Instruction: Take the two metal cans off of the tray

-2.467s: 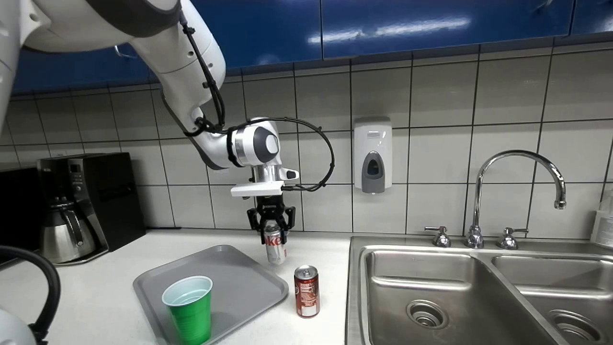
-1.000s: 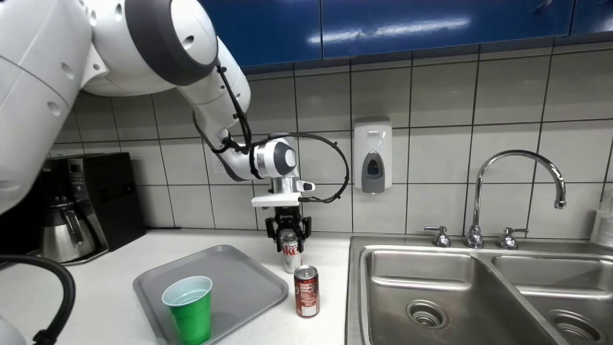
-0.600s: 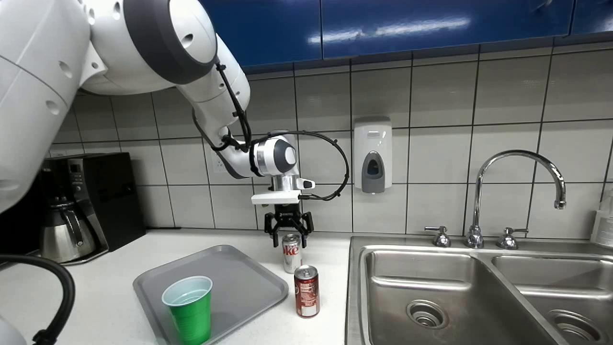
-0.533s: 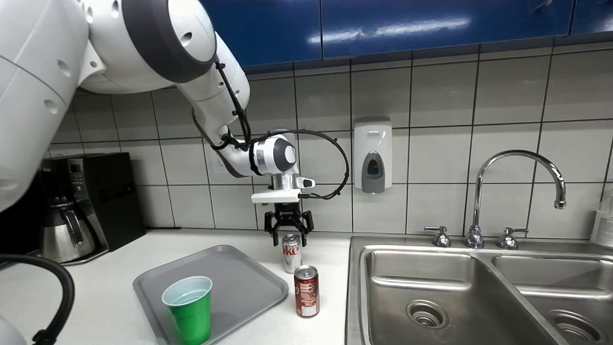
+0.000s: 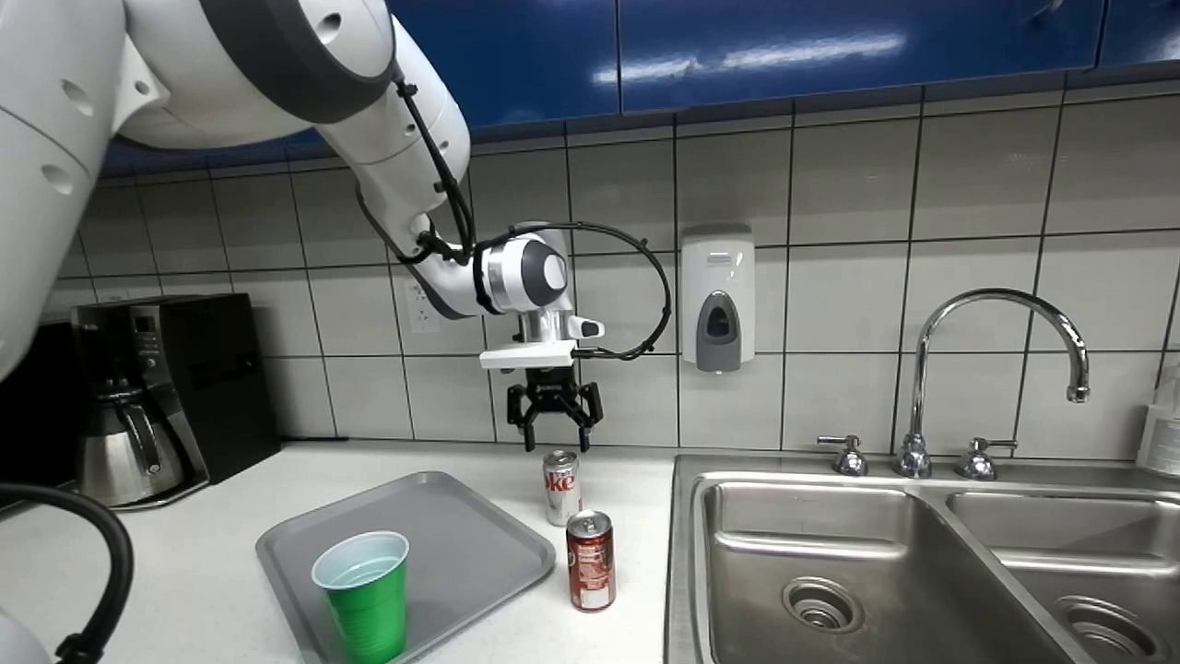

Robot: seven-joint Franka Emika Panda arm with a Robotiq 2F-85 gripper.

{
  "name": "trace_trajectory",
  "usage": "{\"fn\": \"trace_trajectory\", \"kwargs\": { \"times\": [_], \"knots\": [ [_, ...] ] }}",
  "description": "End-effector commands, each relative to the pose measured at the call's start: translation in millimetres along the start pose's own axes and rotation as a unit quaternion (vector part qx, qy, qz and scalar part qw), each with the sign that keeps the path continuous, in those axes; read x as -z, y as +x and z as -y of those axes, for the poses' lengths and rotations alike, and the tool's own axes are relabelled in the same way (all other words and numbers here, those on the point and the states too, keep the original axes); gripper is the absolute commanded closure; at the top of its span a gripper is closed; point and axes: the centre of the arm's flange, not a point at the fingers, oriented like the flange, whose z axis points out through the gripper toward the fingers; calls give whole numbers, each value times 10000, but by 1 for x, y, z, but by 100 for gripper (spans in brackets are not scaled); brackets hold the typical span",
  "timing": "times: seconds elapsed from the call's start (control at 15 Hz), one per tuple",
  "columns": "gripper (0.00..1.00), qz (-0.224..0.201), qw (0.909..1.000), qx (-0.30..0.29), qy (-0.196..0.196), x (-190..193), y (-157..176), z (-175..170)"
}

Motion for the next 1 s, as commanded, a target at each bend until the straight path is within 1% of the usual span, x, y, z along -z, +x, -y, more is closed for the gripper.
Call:
{"fn": "trace_trajectory", "kwargs": {
  "times": [0.0, 0.67, 0.93],
  "knots": [
    [0, 30, 10000, 17, 85, 3, -37, 0],
    [0, 202, 9997, 117, 26, 4, -116, 13],
    [0, 287, 9994, 194, -55, 2, -148, 29]
  ]
}}
